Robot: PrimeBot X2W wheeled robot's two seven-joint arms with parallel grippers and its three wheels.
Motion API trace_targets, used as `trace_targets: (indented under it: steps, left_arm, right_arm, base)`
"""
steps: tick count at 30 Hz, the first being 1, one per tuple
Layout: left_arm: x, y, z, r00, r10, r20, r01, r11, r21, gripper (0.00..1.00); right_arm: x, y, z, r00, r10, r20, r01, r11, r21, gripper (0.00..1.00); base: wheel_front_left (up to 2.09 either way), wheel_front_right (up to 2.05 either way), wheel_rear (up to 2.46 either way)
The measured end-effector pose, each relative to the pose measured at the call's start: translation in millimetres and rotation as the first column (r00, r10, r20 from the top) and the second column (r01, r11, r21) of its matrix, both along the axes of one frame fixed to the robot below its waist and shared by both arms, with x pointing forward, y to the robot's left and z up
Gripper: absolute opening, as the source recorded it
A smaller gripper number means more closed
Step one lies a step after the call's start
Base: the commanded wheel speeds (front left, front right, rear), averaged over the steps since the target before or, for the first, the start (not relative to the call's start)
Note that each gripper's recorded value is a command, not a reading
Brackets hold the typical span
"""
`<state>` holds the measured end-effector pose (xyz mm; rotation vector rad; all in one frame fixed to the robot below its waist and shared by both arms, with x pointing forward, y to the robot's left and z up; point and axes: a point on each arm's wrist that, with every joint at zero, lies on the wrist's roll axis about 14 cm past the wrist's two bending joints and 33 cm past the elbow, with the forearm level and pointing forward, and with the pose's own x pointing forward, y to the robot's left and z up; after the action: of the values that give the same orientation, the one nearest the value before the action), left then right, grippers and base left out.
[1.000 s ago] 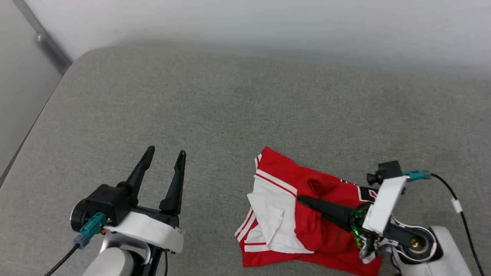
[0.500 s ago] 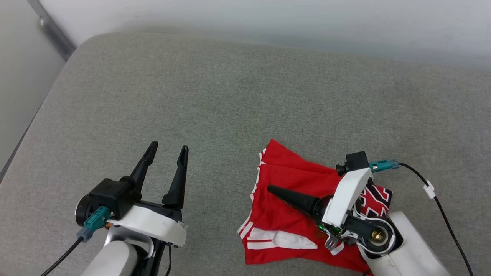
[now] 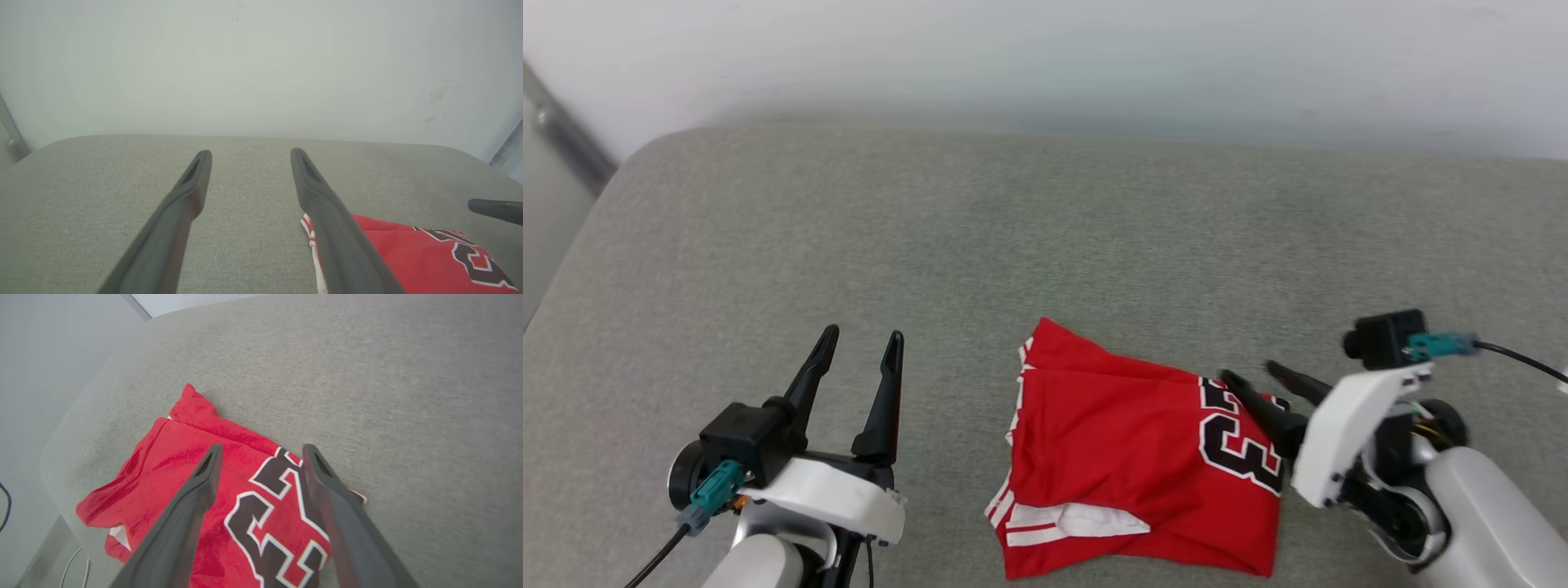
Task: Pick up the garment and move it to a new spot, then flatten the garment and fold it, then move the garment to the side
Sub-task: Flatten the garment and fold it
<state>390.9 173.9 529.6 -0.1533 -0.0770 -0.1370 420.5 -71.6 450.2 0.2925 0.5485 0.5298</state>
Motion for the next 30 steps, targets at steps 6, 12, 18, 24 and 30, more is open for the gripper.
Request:
trace_targets:
  steps: [6,12,18,24,30]
  left_arm:
    - [-0.5,-4.3,-1.2,1.000,-0.008,-0.004,0.008,1.000,-0.003,1.00]
    - [-3.9,-3.9,-0.1,1.000,0.001,-0.002,-0.001,1.000,0.001,1.00]
    - [-7.8,2.0,-0.3,1.000,0.025,-0.002,-0.025,1.000,0.002,1.00]
    - [-19.0,4.7,-3.3,0.999,0.047,-0.007,-0.046,0.999,0.005,1.00]
    - [-25.8,8.9,-7.3,0.998,0.068,-0.012,-0.068,0.998,0.011,1.00]
  right_arm:
    - [-6.3,-74.7,3.9,0.980,-0.165,0.110,0.181,0.972,-0.150,1.00]
    - [-18.2,-118.2,42.6,0.899,-0.307,0.312,0.366,0.918,-0.151,1.00]
    - [-34.4,-125.4,81.4,0.780,-0.383,0.495,0.470,0.881,-0.059,1.00]
    - [-58.9,-118.2,86.2,0.754,-0.394,0.526,0.483,0.875,-0.036,1.00]
    - [-75.4,-118.3,87.4,0.745,-0.409,0.527,0.498,0.867,-0.031,1.00]
  base:
    - [0.00,0.00,0.00]
    - [0.00,0.00,0.00]
    - [0.00,0.00,0.00]
    - [0.00,0.00,0.00]
    - [0.00,0.00,0.00]
